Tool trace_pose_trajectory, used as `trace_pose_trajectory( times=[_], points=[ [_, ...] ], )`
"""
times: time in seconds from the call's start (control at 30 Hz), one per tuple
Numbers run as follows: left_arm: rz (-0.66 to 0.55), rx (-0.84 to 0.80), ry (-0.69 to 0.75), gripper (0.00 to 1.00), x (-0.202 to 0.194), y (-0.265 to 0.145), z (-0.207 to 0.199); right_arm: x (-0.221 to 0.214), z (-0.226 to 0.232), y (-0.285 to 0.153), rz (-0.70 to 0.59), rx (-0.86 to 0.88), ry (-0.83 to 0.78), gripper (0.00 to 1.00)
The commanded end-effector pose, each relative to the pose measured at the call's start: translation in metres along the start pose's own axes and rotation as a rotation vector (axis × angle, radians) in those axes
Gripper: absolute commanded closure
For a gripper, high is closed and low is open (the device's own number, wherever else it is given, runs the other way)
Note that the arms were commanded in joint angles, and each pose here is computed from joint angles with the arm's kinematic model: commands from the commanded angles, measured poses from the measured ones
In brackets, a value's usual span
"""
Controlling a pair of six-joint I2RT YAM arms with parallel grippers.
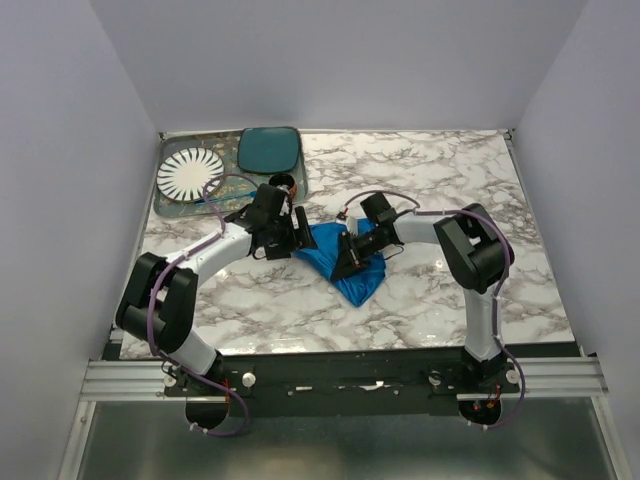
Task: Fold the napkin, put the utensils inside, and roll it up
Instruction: Roll the napkin with the utensil
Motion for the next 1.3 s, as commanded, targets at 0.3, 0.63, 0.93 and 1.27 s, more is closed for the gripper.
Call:
trace_pose_trajectory(
  times=[0.3, 0.63, 0.93, 1.27],
  points=[
    [0.089, 0.143, -0.172, 0.22, -0.031, 0.035, 0.004, -0.009, -0.025, 0.003, 0.052, 0.052, 0.173, 0.85],
    [0.088, 0.121, -0.253, 0.29, -0.032, 0.054, 0.001, -0.008, -0.023, 0.001, 0.032, 0.027, 0.147, 0.85],
    [0.020, 0.099, -0.207, 0.27, -0.037, 0.043, -0.006, -0.006, -0.024, 0.001, 0.028, 0.022, 0.140, 0.86],
    [0.009, 0.082, -0.269, 0.28, -0.030, 0.048, -0.017, -0.005, -0.024, 0.001, 0.025, 0.017, 0.137, 0.86]
  ],
)
Point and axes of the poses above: each gripper's point midway between its finger pads, its own y axis out along the fingers, its own z axis along the line the jaws close on, x = y × z, the point moved 8 cm from there along -y, back along the fingers, and after that the axes turned 9 degrees about y, right-handed, at the moved point
